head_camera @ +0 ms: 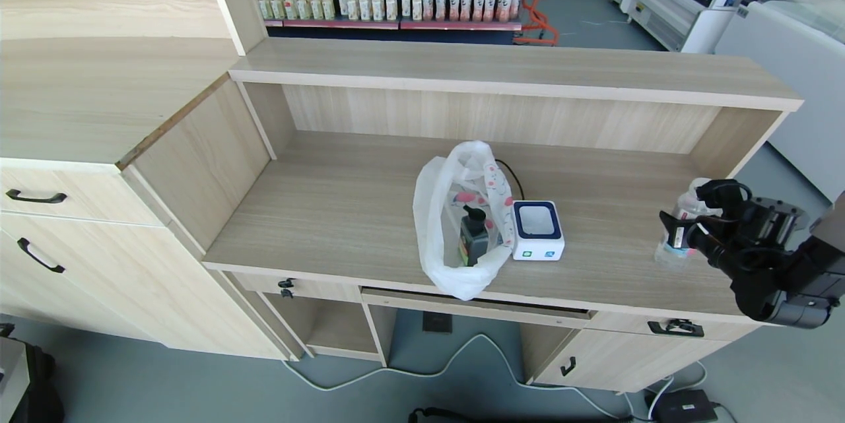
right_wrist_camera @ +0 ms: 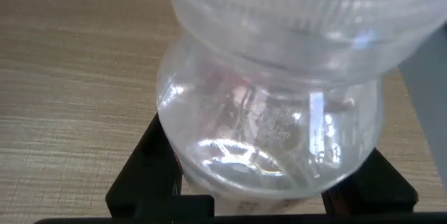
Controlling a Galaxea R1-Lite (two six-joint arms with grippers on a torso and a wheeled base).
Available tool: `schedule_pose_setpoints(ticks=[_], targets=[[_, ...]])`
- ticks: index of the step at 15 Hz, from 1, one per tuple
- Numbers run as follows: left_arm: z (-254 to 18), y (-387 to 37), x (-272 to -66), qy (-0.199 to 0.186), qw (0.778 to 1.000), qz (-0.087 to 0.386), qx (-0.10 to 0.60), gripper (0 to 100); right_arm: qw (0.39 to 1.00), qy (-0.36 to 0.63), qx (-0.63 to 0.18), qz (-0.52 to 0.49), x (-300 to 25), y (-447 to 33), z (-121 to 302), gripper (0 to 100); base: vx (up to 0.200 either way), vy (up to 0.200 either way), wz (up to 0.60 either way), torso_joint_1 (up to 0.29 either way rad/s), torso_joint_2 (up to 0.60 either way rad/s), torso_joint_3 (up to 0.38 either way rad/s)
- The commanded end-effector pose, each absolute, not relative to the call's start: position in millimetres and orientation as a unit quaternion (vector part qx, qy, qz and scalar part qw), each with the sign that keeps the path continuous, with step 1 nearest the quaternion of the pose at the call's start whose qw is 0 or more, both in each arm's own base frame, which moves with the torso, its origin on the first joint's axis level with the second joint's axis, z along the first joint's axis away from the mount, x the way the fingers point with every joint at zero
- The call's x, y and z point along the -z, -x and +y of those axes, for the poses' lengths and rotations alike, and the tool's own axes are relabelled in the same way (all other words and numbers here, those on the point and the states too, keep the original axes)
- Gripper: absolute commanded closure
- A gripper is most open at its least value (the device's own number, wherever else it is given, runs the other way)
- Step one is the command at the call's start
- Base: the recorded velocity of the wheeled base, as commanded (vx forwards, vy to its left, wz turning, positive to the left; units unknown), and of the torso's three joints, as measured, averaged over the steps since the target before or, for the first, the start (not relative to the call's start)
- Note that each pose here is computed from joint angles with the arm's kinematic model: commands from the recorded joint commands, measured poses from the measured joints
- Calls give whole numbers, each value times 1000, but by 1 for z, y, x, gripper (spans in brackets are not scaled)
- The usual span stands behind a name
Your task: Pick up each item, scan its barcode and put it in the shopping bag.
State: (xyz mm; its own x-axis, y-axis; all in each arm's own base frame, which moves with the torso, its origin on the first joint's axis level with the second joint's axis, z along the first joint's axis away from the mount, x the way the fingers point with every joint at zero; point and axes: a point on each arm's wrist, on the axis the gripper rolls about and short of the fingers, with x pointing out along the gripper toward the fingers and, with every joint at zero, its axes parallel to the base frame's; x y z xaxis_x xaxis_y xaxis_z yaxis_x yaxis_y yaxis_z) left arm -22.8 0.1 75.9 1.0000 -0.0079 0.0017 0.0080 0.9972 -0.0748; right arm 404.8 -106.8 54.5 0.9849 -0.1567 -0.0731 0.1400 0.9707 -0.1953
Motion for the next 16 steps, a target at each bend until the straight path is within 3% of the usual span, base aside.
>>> schedule_pose_setpoints(ticks=[1, 8, 15, 16], targets=[[0, 23, -76, 38, 999, -1, 4, 0, 992, 96, 76, 43, -55, -404, -107, 100, 0, 0, 0, 0, 0, 0], [0, 23, -76, 38, 999, -1, 4, 0, 991, 94, 77, 46, -53, -391, -104, 100, 0, 0, 0, 0, 0, 0], [0, 23, -76, 38, 999, -1, 4, 0, 997, 59, 50, 14, -115, -362, -91, 100, 0, 0, 0, 0, 0, 0], [0, 23, -76, 38, 999, -1, 4, 0, 998, 41, 39, 4, -138, -353, -83, 100, 0, 0, 0, 0, 0, 0]])
